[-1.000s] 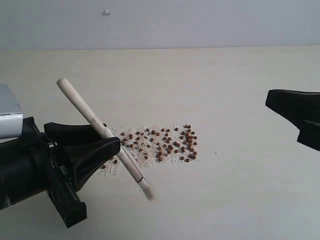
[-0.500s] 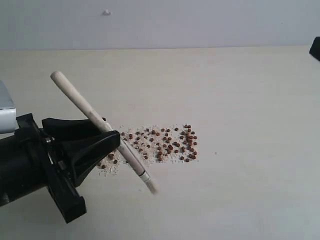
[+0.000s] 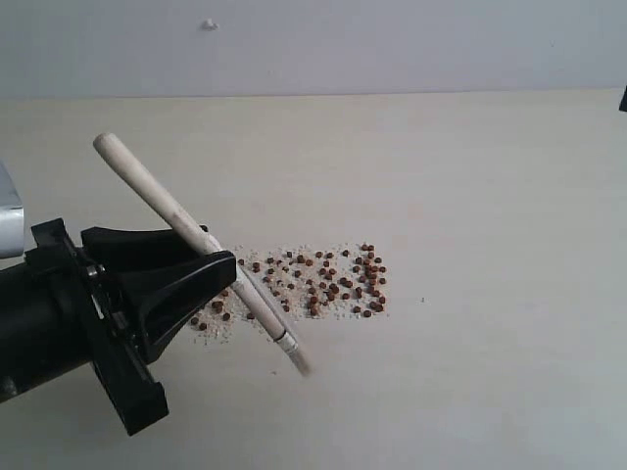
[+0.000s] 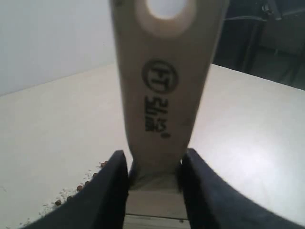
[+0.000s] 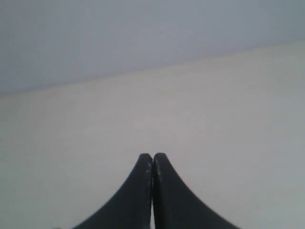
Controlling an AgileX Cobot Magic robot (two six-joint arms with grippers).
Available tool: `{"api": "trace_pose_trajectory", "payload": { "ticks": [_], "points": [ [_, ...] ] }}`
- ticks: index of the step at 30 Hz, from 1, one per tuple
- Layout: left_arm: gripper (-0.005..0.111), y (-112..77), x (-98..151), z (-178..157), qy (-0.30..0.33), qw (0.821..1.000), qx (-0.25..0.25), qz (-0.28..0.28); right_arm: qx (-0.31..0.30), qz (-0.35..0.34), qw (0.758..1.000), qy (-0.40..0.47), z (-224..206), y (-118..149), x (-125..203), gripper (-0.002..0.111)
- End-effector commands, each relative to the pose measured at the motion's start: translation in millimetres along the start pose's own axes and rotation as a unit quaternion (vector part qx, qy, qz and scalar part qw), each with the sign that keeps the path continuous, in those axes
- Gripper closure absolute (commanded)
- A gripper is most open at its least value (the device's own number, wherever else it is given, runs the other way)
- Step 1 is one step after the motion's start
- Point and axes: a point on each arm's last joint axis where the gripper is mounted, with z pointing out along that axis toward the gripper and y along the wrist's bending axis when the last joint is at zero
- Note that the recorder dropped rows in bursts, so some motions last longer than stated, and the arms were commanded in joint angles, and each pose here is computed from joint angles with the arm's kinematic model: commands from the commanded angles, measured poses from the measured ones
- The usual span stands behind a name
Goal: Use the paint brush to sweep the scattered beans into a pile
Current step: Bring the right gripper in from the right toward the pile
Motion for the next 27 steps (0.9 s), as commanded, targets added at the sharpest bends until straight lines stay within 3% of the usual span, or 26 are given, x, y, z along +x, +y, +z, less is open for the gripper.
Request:
{"api": "trace_pose_trajectory", "payload": {
  "ticks": [1,7,17,22,27],
  "points": [
    [0.107,1.1,-0.1,-0.7,-0.006,1.000,-0.005,-0.012,-0.058,0.000,0.996,-0.069,-2.2,7.6,-1.1,0.108],
    [0.107,1.1,0.0,-0.7,-0.005,1.000,-0.005,-0.012,-0.056,-0.046,0.996,-0.056,-0.9,4.4,15.1,0.108],
    [0.107,1.1,0.0,-0.7,-0.005,1.000,-0.005,-0.012,-0.151,-0.042,0.983,-0.094,-7.8,7.0,65.7,0.108],
    [0.107,2.5,-0.4,-0.7,-0.008,1.000,-0.012,-0.021,-0.184,-0.061,0.976,-0.094,-10.2,12.5,68.9,0.108],
    [0.107,2.5,-0.4,-0.7,-0.008,1.000,-0.012,-0.021,-0.198,-0.025,0.975,-0.101,-10.0,16.3,58.9,0.108]
  ]
}}
